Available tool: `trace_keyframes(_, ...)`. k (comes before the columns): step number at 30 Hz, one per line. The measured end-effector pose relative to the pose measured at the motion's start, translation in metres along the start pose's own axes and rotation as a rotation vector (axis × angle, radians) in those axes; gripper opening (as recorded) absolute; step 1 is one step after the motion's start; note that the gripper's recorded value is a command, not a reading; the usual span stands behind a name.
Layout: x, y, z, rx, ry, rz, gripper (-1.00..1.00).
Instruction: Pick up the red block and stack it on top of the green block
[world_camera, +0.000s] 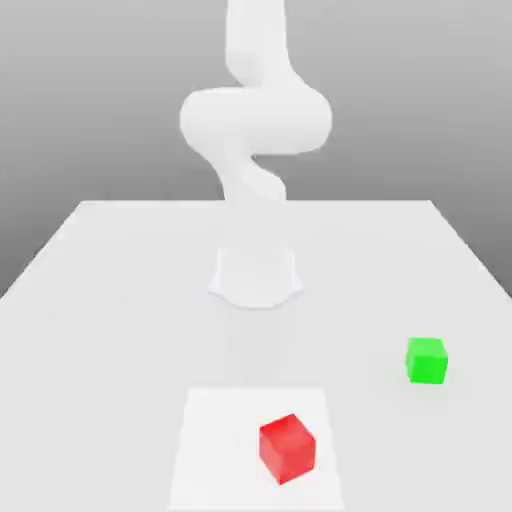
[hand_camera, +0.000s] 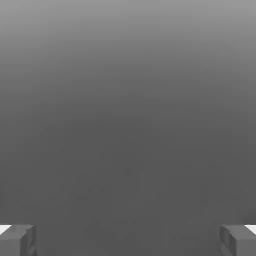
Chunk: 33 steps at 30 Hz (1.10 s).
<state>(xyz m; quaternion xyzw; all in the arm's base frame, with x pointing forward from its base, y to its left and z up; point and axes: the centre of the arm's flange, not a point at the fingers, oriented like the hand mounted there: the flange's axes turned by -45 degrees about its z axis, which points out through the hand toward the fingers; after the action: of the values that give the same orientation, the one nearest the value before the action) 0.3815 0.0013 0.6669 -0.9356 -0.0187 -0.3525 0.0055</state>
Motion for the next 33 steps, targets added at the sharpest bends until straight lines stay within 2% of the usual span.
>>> trace_keyframes(10,-0.069,-0.017,0.208,0.089,-0.315,-0.190,0.00)
trace_keyframes(16,-0.148,-0.029,0.304,0.132,-0.499,-0.308,0.00)
trace_keyframes(22,-0.245,-0.036,0.372,0.167,-0.679,-0.432,0.00)
trace_keyframes(27,-0.291,-0.036,0.417,0.172,-0.705,-0.449,0.00)
trace_keyframes(28,-0.298,-0.036,0.424,0.172,-0.706,-0.449,-1.00)
trace_keyframes(33,-0.299,-0.036,0.424,0.172,-0.707,-0.449,-1.00)
